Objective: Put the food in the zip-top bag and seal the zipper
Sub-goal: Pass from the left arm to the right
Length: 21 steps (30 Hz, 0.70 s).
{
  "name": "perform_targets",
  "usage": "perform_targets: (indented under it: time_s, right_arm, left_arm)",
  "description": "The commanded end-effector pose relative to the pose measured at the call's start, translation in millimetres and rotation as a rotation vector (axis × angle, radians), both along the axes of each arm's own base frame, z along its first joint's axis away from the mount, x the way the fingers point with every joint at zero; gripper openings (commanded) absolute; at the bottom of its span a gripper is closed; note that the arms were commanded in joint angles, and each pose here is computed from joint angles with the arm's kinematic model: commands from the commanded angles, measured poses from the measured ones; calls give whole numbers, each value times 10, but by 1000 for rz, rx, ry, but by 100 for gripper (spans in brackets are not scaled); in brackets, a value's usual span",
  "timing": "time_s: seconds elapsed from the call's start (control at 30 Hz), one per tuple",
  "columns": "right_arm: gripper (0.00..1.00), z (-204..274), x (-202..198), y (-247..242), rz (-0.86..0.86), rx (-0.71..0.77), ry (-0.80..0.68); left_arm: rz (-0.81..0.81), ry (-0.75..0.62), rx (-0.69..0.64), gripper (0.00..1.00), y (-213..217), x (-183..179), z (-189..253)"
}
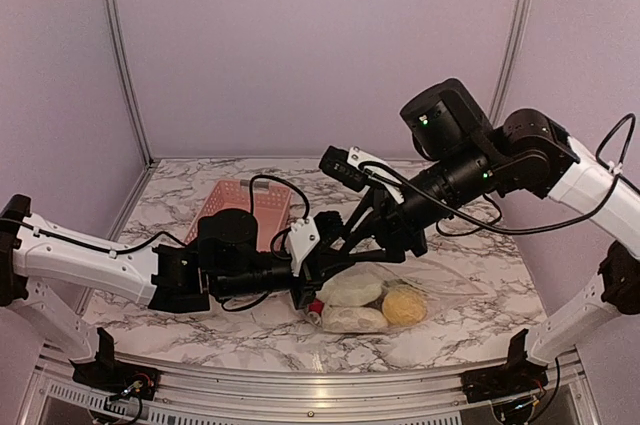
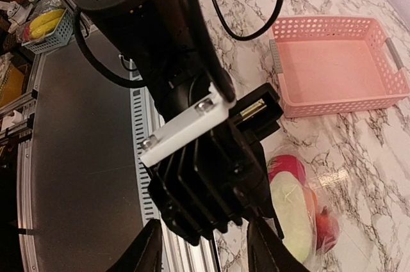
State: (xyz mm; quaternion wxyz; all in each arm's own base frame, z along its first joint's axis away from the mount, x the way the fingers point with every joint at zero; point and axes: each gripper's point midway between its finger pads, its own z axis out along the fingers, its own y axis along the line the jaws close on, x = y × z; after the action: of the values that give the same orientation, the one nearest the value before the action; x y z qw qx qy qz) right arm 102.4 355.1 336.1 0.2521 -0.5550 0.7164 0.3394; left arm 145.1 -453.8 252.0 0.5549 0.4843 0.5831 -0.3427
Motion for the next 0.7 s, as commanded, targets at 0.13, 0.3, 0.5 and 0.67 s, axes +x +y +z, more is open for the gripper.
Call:
perform_targets:
  time_s: [0.13, 0.3, 0.5, 0.67]
  right_arm:
    - [44, -44, 210, -57, -81, -92, -90]
    - [41, -35, 253, -96, -102, -93, -117]
    - [35, -85, 266, -128, -106, -108, -130]
    - [34, -145, 261, -141, -93, -127, -135]
  left_arm:
    - [15, 40, -94, 0, 78, 69, 336]
    - [-5, 48, -102, 0, 82, 36, 346]
    - [-23, 53, -100, 0, 77, 4, 332]
    - [-26, 51, -101, 0, 77, -1, 342]
